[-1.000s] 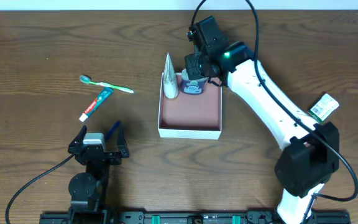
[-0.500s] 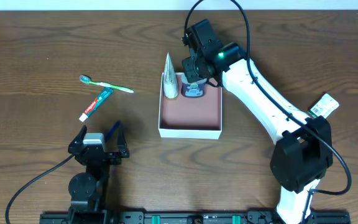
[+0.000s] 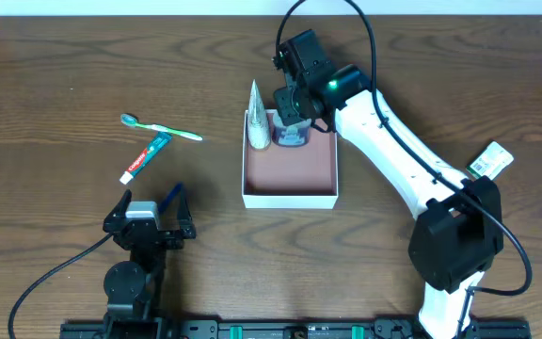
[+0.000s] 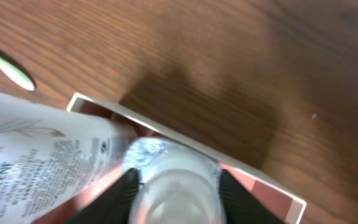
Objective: Pack container
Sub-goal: 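Lower the bottle into the box beside the tube and release, then move the right gripper right to the green Dettol soap box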
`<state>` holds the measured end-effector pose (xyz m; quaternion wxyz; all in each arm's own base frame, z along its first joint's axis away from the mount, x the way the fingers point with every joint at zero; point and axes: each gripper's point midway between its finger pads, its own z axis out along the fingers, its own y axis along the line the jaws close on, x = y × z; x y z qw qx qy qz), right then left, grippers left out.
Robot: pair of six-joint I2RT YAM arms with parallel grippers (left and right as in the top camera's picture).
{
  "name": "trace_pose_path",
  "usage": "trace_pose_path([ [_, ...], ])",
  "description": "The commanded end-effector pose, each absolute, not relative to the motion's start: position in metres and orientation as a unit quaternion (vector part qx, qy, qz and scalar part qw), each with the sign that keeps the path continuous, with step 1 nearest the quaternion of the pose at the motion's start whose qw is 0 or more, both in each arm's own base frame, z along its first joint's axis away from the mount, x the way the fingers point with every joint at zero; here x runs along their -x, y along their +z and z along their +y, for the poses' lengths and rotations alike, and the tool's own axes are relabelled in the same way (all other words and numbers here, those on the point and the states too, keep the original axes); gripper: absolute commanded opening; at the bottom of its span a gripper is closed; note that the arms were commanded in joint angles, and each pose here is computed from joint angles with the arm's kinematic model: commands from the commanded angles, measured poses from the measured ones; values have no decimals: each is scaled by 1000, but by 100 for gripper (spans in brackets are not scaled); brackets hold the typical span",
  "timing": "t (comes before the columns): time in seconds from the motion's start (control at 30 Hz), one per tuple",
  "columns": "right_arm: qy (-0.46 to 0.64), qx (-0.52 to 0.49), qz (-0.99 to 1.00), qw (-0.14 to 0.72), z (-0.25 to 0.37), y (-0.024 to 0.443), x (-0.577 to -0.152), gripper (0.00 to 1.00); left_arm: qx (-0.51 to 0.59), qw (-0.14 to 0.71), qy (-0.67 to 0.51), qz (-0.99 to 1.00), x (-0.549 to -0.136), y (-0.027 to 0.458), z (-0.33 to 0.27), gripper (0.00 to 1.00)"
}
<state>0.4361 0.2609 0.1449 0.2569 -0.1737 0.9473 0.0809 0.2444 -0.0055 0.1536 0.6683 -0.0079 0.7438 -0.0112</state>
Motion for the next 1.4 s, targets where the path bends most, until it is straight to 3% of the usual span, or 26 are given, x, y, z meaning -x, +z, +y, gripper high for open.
trace_pose_path([
  [0.0,80,182,941,273,267,157,-436,49,7,648,0,761,-244,135,-3,98],
  [0.4,85,182,937,285,269,168,-436,63,7,649,0,761,-244,136,-3,98],
  [0.7,109,155,902,387,244,284,-424,82,7,648,0,761,-244,135,-3,98],
  [0.8,89,85,904,409,203,316,-413,88,7,648,0,761,-244,135,-3,98],
  [0.93,64,-45,920,384,132,325,-392,98,7,649,0,761,-244,136,-3,98],
  [1.13,10,-265,924,274,20,292,-354,99,7,649,0,761,-244,136,-3,98],
  [1.37,-34,-398,893,207,-58,235,-337,99,7,648,0,761,-244,135,-3,98],
])
